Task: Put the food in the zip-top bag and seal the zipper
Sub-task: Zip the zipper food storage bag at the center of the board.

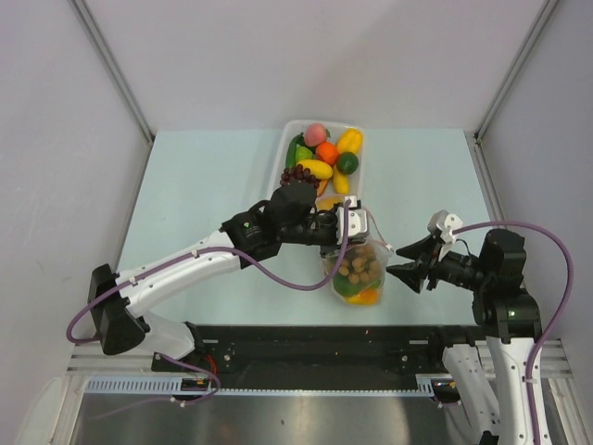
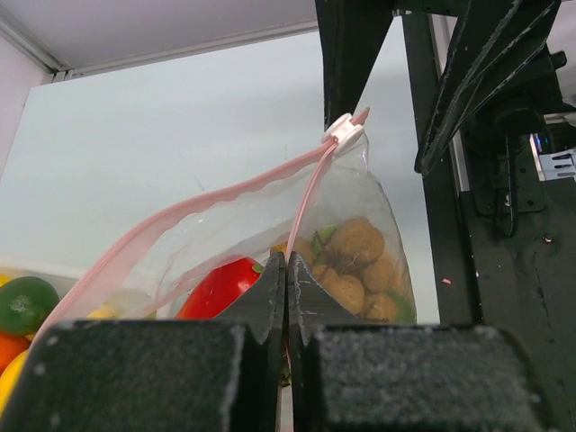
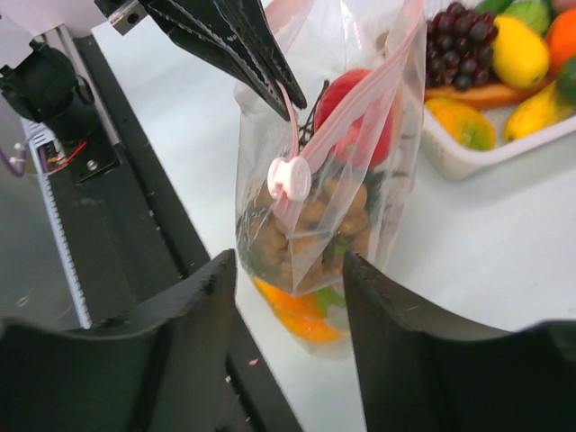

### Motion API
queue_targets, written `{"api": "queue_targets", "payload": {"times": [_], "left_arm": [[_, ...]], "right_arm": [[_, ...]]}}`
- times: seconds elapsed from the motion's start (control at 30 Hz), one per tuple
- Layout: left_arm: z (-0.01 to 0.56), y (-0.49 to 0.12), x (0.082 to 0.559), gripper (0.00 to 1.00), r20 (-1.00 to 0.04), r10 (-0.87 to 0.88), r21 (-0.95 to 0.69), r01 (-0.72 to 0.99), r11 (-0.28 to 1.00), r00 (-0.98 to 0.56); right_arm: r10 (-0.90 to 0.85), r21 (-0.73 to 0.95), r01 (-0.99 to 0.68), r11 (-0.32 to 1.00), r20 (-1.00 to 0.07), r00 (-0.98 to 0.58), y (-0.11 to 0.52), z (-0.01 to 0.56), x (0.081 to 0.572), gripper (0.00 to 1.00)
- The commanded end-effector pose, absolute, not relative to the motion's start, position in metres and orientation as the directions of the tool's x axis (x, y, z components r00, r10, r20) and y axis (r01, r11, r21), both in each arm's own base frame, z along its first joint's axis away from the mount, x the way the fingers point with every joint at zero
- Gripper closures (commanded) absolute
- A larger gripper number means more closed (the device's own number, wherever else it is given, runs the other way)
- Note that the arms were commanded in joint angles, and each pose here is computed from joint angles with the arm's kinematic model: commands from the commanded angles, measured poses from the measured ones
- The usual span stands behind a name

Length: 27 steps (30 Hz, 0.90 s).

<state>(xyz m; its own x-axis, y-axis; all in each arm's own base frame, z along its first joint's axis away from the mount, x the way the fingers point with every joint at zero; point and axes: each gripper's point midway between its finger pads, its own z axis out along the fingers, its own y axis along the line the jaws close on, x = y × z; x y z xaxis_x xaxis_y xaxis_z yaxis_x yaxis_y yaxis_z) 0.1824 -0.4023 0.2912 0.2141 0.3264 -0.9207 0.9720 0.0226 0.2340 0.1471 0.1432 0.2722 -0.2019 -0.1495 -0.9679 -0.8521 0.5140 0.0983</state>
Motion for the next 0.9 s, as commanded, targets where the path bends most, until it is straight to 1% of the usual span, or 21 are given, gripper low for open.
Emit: {"api": "queue_targets", "payload": {"times": [0.0,0.1,0.17,0.23,0.27,0.33,0.37,0.43,0.47,0.53,0.6,0.63,0.7,0.73,0.83,0.87], "left_arm": [[0.335,-0.405,0.177,1.00,-0.945,0.216,0.256,0.966,0.024,0.246],[0.335,-0.405,0.175,1.00,-0.947,0.213,0.249,0.968,0.018,0.240],[0.332,-0.405,0.176,1.00,-0.947,0.220,0.244,0.970,0.018,0.234],[0.330,-0.406,0.176,1.00,-0.948,0.224,0.237,0.971,0.015,0.228],[0.329,-0.406,0.175,1.00,-0.948,0.224,0.233,0.972,0.013,0.224],[0.330,-0.406,0.176,1.00,-0.950,0.222,0.230,0.973,0.016,0.221],[0.330,-0.406,0.177,1.00,-0.950,0.223,0.229,0.973,0.020,0.219],[0.331,-0.405,0.180,1.00,-0.955,0.221,0.209,0.977,0.027,0.198],[0.332,-0.406,0.180,1.00,-0.956,0.220,0.205,0.978,0.026,0.195],[0.332,-0.405,0.180,1.00,-0.956,0.220,0.201,0.979,0.019,0.192],[0.334,-0.404,0.181,0.99,-0.954,0.216,0.217,0.976,0.015,0.208],[0.335,-0.403,0.181,0.86,-0.952,0.218,0.225,0.974,0.012,0.217],[0.343,-0.400,0.182,0.73,-0.939,0.203,0.284,0.959,0.000,0.278],[0.351,-0.400,0.181,0.59,-0.932,0.187,0.316,0.949,-0.005,0.311],[0.368,-0.399,0.171,0.50,-0.892,0.137,0.425,0.902,-0.076,0.431],[0.371,-0.400,0.169,0.49,-0.871,0.129,0.464,0.880,-0.098,0.474]], "right_arm": [[-0.109,-0.035,-0.846,0.532,-0.994,-0.027,0.145,0.300,0.161,0.47],[-0.106,-0.032,-0.834,0.551,-0.994,-0.032,0.145,0.299,0.169,0.48],[-0.100,-0.020,-0.842,0.540,-0.994,-0.041,0.148,0.299,0.170,0.48],[-0.099,-0.030,-0.849,0.528,-0.995,-0.026,0.150,0.302,0.169,0.51],[-0.107,-0.041,-0.854,0.519,-0.994,-0.017,0.152,0.301,0.169,0.60],[-0.122,-0.046,-0.857,0.512,-0.992,-0.019,0.154,0.297,0.168,0.69],[-0.132,-0.057,-0.856,0.514,-0.991,-0.014,0.153,0.296,0.168,0.79],[-0.138,-0.058,-0.863,0.502,-0.990,-0.014,0.155,0.294,0.165,0.87],[-0.140,-0.061,-0.862,0.503,-0.990,-0.012,0.155,0.294,0.165,0.93],[-0.144,-0.073,-0.863,0.499,-0.990,0.000,0.156,0.293,0.163,1.00],[-0.154,-0.091,-0.866,0.492,-0.988,0.016,0.156,0.293,0.161,1.00],[-0.160,-0.101,-0.866,0.489,-0.987,0.025,0.156,0.293,0.160,1.00],[-0.169,-0.118,-0.867,0.484,-0.985,0.039,0.155,0.293,0.158,1.00],[-0.170,-0.122,-0.868,0.482,-0.984,0.044,0.155,0.294,0.158,1.00],[-0.176,-0.131,-0.873,0.470,-0.983,0.053,0.156,0.295,0.155,1.00],[-0.177,-0.133,-0.873,0.470,-0.983,0.054,0.156,0.295,0.155,1.00]]}}
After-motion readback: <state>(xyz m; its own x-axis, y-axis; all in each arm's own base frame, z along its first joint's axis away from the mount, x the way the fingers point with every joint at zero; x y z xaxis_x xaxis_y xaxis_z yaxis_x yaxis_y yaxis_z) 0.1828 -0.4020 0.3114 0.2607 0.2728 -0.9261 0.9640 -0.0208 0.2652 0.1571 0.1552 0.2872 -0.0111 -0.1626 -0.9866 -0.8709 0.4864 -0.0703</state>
